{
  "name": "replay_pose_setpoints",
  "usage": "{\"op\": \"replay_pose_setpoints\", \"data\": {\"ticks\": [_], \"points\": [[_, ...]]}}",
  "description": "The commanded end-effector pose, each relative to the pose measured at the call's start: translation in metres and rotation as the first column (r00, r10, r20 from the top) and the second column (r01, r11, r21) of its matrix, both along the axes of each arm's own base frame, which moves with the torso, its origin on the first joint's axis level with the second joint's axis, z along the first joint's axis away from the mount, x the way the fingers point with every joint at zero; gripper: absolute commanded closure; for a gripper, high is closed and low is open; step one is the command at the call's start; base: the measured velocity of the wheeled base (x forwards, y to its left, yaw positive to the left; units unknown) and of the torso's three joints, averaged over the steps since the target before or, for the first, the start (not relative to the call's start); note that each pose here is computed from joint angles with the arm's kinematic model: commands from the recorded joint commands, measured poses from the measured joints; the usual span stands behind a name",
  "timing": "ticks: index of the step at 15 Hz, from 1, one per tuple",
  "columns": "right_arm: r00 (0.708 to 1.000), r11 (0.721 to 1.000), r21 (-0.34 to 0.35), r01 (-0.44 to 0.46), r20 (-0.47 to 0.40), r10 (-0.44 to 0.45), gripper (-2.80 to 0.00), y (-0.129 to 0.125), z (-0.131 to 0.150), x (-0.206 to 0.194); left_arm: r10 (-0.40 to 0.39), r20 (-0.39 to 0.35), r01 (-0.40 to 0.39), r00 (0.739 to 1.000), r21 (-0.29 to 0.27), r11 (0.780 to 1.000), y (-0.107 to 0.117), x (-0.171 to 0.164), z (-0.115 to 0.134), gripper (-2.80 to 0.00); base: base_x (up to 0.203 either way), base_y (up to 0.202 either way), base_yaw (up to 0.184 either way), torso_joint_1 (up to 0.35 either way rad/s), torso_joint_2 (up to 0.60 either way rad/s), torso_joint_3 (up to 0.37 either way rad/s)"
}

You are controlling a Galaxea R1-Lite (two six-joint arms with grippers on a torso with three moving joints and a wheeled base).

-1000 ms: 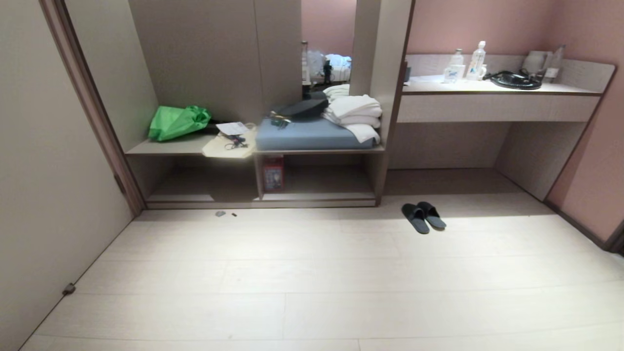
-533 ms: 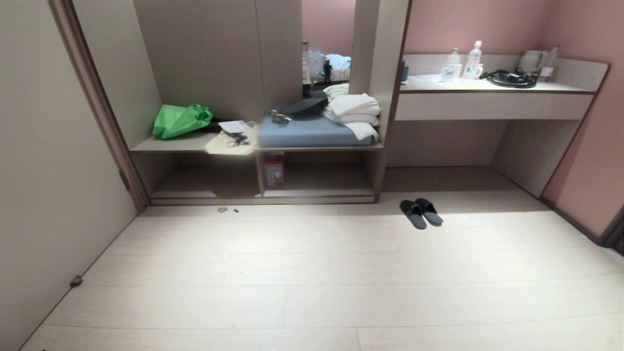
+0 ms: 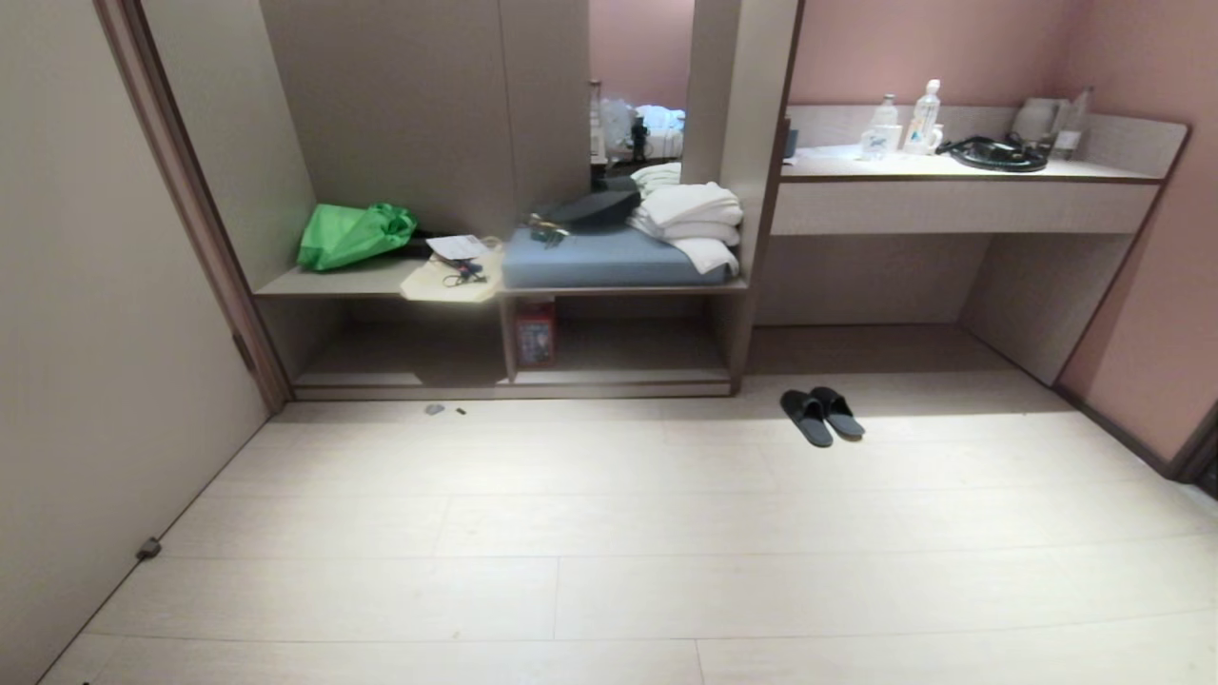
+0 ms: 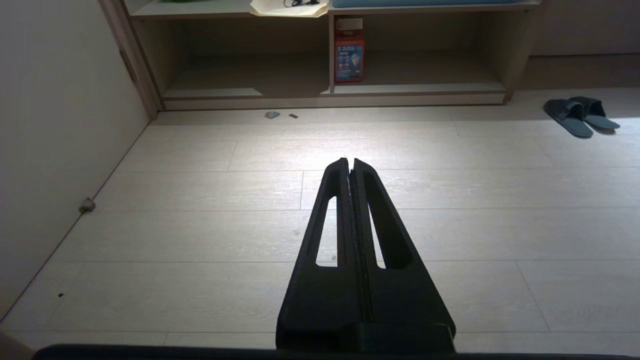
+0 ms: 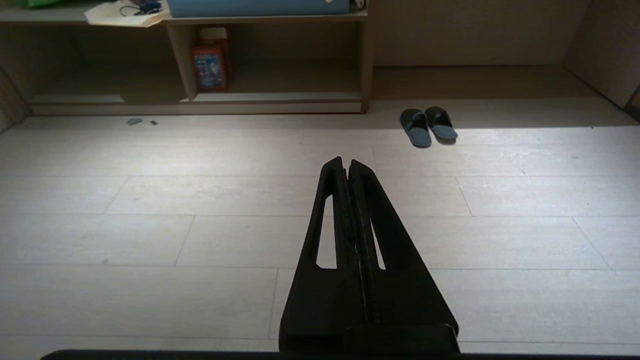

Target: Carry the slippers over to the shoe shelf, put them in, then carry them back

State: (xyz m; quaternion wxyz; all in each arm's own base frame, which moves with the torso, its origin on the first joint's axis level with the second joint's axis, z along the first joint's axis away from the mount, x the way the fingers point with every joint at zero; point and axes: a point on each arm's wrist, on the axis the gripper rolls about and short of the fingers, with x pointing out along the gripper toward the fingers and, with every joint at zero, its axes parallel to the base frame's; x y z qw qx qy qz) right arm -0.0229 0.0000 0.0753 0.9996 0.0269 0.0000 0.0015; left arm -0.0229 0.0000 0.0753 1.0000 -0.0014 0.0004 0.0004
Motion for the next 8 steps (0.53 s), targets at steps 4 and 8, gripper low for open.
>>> {"op": "replay_pose_setpoints", "data": {"ticks": [4,8], "points": [[1.000,1.000,0.002,0.001,0.000,-0.001,0.00,0.0000,0.0000,0.0000,0.001,-0.001,-0.001,1.000,0.000,1.000,0.0000,0.0001,0.0000,0.00,0.000,0.000,0.000,0.000,0.00,0.000],[1.000,1.000,0.006,0.005,0.001,-0.005,0.00,-0.0001,0.0001,0.0000,0.001,-0.001,-0.001,1.000,0.001,1.000,0.0000,0.0001,0.0000,0.00,0.000,0.000,0.000,0.000,0.00,0.000]]}}
